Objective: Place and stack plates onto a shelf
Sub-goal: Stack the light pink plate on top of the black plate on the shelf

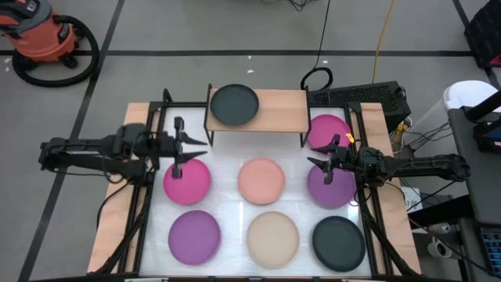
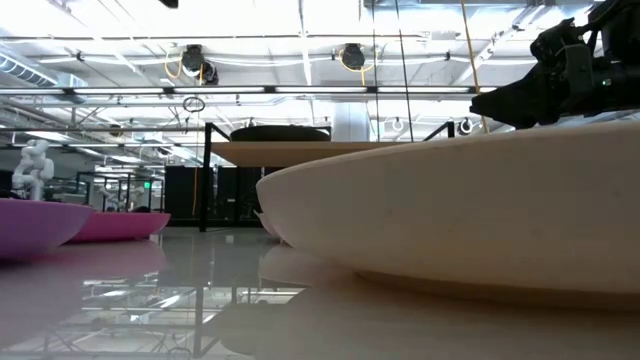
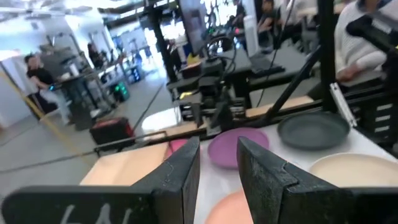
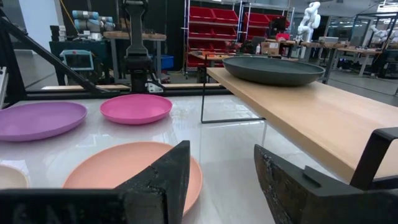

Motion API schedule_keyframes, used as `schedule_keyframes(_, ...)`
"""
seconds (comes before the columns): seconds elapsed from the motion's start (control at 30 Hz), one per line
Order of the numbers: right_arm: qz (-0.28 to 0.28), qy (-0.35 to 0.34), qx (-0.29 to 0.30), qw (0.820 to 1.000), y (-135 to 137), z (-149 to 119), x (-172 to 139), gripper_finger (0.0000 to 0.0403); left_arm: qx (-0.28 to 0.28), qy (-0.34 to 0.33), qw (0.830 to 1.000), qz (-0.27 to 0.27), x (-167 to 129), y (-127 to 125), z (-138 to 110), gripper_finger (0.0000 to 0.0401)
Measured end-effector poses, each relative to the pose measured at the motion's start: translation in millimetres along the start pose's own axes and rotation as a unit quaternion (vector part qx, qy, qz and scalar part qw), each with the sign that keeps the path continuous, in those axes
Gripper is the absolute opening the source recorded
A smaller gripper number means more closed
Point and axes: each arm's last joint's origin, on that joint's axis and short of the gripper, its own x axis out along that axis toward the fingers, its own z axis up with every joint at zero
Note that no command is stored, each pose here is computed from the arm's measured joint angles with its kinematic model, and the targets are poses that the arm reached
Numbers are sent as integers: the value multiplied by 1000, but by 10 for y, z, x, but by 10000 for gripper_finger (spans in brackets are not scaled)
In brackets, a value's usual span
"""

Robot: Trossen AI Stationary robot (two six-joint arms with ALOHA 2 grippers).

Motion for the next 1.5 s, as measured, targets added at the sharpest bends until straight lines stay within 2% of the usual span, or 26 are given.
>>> schedule_keyframes(0.2,0,0,0,1000,0,0,0,160,-8,-51,999,-1,61,-128,-284,113)
schedule_keyframes(0.4,0,0,0,1000,0,0,0,160,-11,-56,998,-1,67,-182,-460,113)
schedule_keyframes(0.97,0,-4,1,1000,0,7,0,160,-21,-50,999,-3,77,-190,-489,113)
schedule_keyframes(1.1,-6,-30,64,998,-6,58,-1,160,-22,-40,999,-6,107,-199,-518,113)
schedule_keyframes(1.2,-34,-73,120,989,-30,138,-11,160,-22,-27,999,-9,146,-210,-556,113)
schedule_keyframes(1.3,-54,-120,153,980,-52,223,-28,160,-23,-23,999,-10,188,-216,-580,113)
schedule_keyframes(1.4,-50,-162,172,970,-59,306,-49,160,-22,-21,999,-10,220,-221,-597,113)
schedule_keyframes(1.5,-29,-148,166,974,-42,295,-30,160,-20,-22,1000,-6,234,-219,-599,113)
